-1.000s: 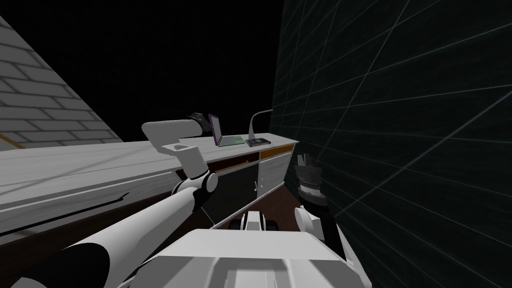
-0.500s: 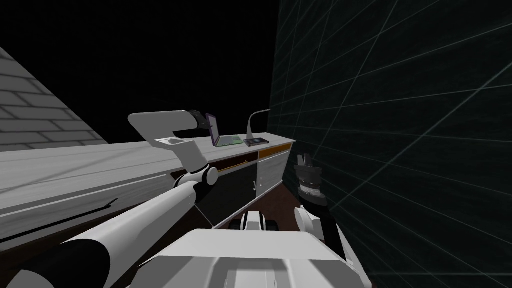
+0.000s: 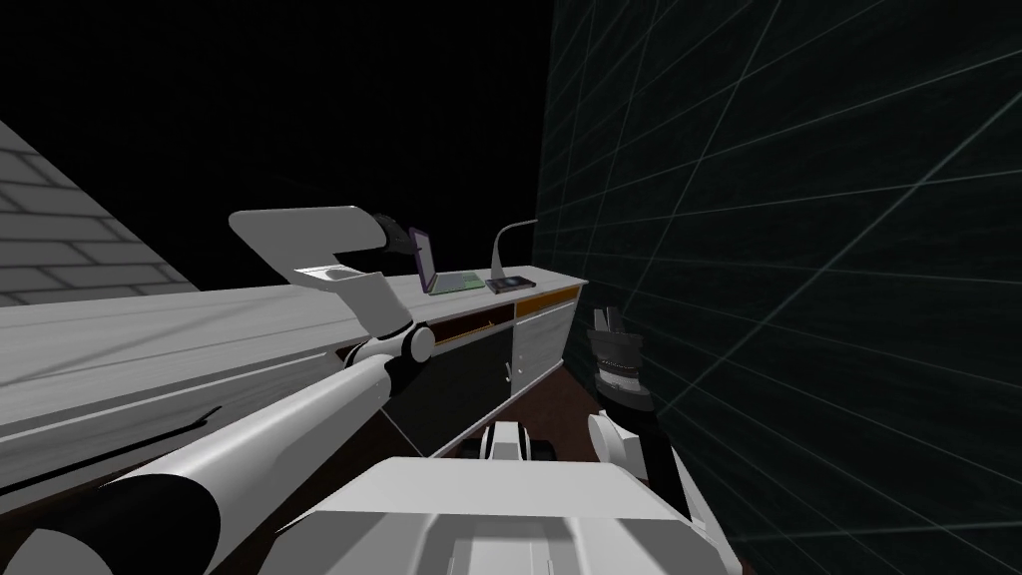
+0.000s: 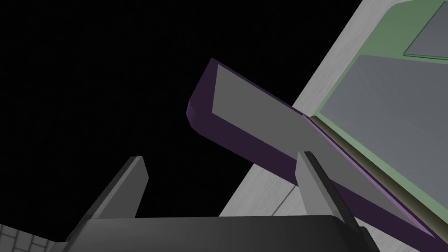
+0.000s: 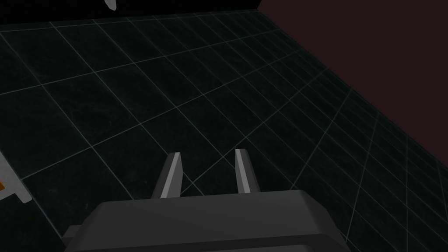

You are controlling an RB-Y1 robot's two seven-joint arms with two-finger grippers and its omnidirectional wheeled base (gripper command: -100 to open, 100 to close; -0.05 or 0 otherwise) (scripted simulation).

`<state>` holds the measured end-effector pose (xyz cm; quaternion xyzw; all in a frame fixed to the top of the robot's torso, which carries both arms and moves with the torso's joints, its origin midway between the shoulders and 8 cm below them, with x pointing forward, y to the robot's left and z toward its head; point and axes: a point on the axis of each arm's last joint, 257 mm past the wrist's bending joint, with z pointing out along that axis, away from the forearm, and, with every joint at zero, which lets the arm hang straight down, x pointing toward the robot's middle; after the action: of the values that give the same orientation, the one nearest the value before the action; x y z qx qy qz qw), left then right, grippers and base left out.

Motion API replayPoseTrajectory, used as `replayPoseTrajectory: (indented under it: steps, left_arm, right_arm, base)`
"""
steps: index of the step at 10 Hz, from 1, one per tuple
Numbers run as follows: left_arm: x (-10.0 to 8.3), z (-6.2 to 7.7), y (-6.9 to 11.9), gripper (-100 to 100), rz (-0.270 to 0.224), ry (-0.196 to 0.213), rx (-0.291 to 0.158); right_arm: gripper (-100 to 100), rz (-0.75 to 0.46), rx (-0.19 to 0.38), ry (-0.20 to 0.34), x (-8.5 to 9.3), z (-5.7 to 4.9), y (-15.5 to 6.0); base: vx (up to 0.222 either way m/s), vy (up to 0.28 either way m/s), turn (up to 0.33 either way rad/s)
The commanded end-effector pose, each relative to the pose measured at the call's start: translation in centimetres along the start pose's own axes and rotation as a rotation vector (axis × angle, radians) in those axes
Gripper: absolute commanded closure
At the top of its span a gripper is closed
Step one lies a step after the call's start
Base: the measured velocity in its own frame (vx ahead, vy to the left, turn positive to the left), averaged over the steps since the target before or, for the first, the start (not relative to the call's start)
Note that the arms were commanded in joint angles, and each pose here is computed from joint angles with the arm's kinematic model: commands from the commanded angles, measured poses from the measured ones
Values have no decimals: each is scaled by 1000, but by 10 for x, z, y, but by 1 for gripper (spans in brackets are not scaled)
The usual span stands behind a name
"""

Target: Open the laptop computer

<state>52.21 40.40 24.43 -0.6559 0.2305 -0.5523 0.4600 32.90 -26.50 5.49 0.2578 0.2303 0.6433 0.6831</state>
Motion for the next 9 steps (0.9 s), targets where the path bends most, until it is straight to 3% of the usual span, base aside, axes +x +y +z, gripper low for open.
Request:
replayPoseTrajectory:
  steps: [1, 2, 9]
  left_arm:
    - [1, -1, -1, 100, -1, 1, 1]
    - [7, 4, 4, 100, 73, -3, -9]
    - [25, 19, 20, 100, 336, -22, -42]
  right_arm:
    - [0, 0, 0, 0, 0, 0, 0]
    - [0, 0, 0, 0, 0, 0, 0]
    - [0, 0, 0, 0, 0, 0, 0]
  base:
    - [0, 0, 0]
    - [4, -37, -23]
    - [4, -59, -13]
